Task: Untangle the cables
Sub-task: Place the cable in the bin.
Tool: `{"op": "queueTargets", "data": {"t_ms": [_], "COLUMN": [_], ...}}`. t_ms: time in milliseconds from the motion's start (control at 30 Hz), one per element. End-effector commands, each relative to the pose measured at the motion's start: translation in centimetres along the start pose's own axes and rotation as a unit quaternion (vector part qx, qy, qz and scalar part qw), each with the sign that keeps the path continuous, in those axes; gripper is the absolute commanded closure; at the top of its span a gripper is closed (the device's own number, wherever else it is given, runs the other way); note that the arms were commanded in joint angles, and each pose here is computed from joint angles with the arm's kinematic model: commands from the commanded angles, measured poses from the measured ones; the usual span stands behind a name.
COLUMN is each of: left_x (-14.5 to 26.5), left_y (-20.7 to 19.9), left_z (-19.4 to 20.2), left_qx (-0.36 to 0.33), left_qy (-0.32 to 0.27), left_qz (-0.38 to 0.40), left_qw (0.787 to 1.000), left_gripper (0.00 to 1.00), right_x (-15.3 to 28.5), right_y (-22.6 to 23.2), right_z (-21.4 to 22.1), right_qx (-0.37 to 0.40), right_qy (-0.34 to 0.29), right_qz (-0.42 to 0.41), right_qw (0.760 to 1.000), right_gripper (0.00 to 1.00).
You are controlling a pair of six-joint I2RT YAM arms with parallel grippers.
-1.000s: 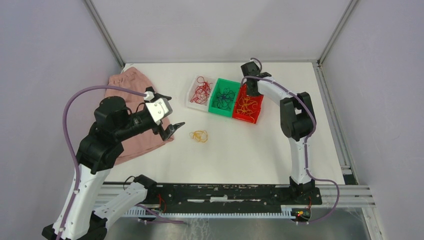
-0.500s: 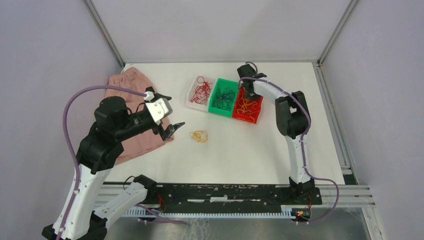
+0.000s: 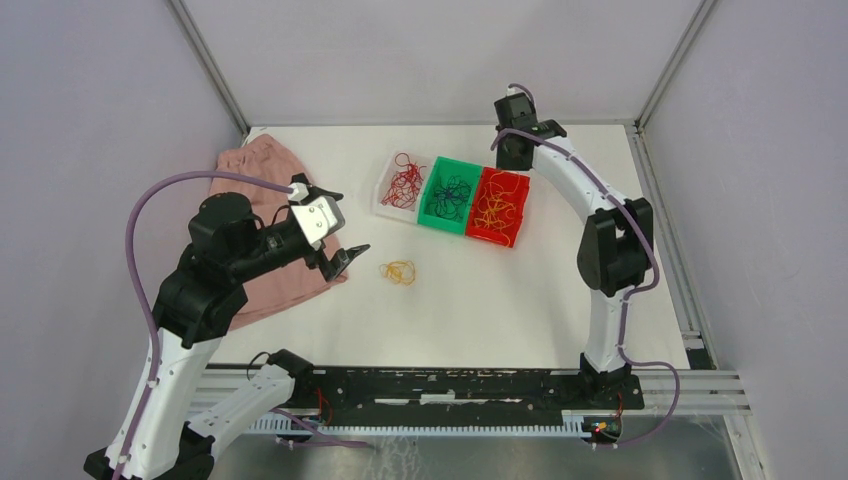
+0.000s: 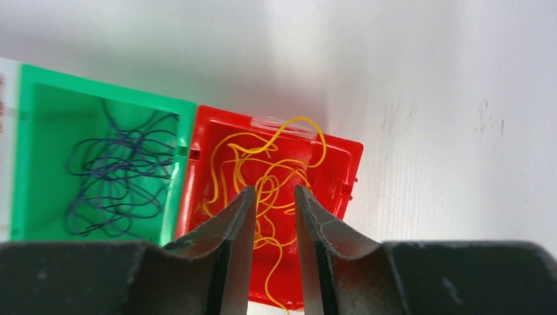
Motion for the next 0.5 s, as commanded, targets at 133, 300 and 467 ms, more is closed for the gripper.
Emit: {"op": "queueTargets", "data": {"t_ms": [133,300,467], "left_x": [0.0,0.0,0.0], "left_y": [0.3,0.4,0.5], "left_z": [-0.5,-0.7,-0.6], "left_qx": [-0.033,-0.033,-0.038], "left_qy": [-0.012,-0.012,-0.010], "left_qz": [-0.001,-0.002,-0.005], "left_qw": [0.999,0.999,0.999], "left_gripper": [0.01,0.01,0.01], "right_x": [-0.1,-2.1,-3.7], "right_y": [0.8,-0.1,-1.6], "right_z": [-2.8,-4.4,-5.0], "right_qx": [-0.023,-0.025,-0.027], "right_qy": [-0.028,-0.028,-0.031], "right_qz": [-0.024,0.022,-0.018], "right_qw": [0.999,0.999,0.999], "right_gripper": [0.60,0.52,0.34]}}
Point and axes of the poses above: each gripper's point midway between its finger pads, its own x axis back along the fingers, its own y axis along the line the jaws close on, z = x × y, the point moved 6 cm from there along x, back along the fingers, and after that the axes turned 14 degrees about x, right-handed, at the moved point
